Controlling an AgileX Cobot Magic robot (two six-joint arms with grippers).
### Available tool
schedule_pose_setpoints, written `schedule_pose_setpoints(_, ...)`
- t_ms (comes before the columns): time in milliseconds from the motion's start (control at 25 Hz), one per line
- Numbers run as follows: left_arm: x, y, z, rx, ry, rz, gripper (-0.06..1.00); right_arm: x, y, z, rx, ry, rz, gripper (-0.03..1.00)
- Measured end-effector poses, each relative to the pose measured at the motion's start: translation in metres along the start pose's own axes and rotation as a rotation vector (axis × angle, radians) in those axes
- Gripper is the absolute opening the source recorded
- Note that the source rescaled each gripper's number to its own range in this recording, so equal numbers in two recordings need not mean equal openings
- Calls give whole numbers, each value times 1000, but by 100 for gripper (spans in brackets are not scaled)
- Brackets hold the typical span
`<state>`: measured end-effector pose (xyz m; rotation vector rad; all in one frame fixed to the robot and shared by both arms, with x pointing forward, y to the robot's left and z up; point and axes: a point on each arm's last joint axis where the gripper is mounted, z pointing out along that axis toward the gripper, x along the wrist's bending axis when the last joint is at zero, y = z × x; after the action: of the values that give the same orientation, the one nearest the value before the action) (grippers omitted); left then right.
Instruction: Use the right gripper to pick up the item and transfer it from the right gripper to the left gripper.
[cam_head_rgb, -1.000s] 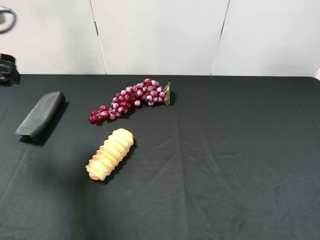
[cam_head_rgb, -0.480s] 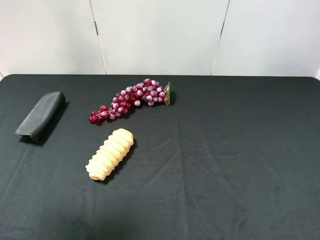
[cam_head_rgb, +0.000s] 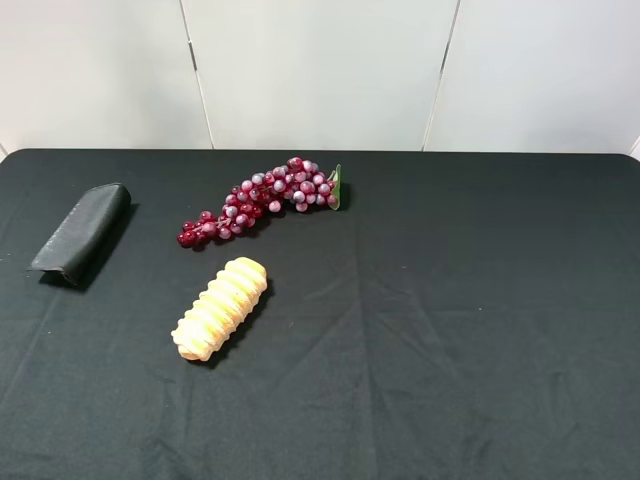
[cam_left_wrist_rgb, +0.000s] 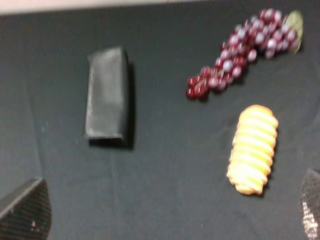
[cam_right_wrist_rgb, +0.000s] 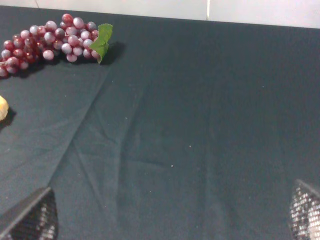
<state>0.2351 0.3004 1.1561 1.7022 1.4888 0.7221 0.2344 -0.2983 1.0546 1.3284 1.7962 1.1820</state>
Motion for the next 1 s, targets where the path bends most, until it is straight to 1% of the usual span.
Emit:
schedule_pose_setpoints(120, 2, -20, -2, -25, 2, 5, 99, 0, 0, 0, 0, 0, 0, 100)
schedule_pose_setpoints(240, 5, -42, 6, -14, 24, 15, 99, 0, 0, 0, 0, 0, 0, 100)
schedule_pose_setpoints(280, 5, -42, 6, -14, 24, 15, 99, 0, 0, 0, 0, 0, 0, 100)
schedule_pose_setpoints(400, 8, -64, 20, -8, 43, 20, 99, 0, 0, 0, 0, 0, 0, 100)
schedule_pose_setpoints(520, 10, -79, 33, -32, 45, 23, 98, 0, 0, 0, 0, 0, 0, 100)
schedule_pose_setpoints(600, 10, -88, 42, -29, 45, 24, 97, 0, 0, 0, 0, 0, 0, 100)
schedule_pose_setpoints(640, 11, -94, 49, -10, 45, 24, 96, 0, 0, 0, 0, 0, 0, 100)
schedule_pose_setpoints(720, 11, -100, 57, 17, 47, 24, 96, 0, 0, 0, 0, 0, 0, 100)
schedule_pose_setpoints(1000, 11, -100, 57, 13, 47, 24, 95, 0, 0, 0, -1, 0, 0, 100)
